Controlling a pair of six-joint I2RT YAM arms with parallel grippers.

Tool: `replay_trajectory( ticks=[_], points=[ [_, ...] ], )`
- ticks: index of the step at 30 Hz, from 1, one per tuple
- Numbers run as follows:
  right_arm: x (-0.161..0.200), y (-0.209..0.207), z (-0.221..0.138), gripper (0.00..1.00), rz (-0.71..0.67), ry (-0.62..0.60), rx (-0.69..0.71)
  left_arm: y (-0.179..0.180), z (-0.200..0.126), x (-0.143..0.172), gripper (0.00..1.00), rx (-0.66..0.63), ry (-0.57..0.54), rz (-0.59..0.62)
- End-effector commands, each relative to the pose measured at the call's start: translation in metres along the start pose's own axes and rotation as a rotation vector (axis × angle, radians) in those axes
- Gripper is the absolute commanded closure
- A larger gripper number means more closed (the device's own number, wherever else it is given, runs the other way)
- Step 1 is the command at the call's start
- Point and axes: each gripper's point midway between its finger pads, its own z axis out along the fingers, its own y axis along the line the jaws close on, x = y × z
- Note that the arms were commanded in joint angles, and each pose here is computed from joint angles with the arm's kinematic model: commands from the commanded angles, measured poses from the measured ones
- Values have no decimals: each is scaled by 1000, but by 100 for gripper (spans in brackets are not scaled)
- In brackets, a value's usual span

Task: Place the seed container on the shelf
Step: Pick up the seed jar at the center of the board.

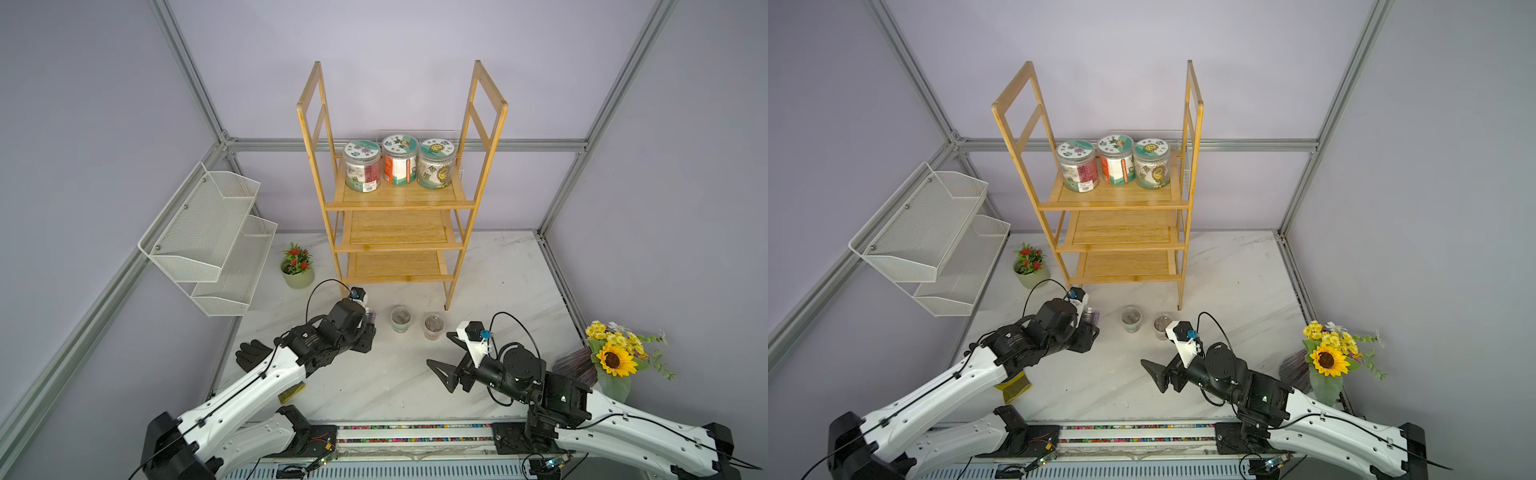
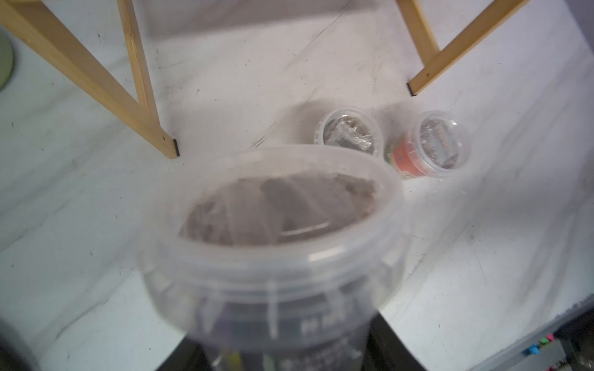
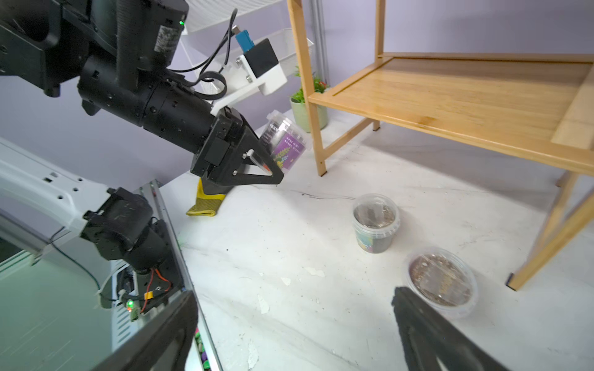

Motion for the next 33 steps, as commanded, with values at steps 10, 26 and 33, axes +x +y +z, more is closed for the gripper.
replay_trajectory(
  ticks=[10, 26, 33],
  points=[
    [-70, 76, -8, 3, -131, -132, -362, -59, -78, -13, 48, 414, -325, 370],
    [-92, 84, -8, 3, -175, -140, -591, -92, -121, 0, 49, 663, -428, 518],
    [-92, 84, 11, 3, -172, -105, -646, -95, -124, 1, 49, 689, -444, 528]
  ],
)
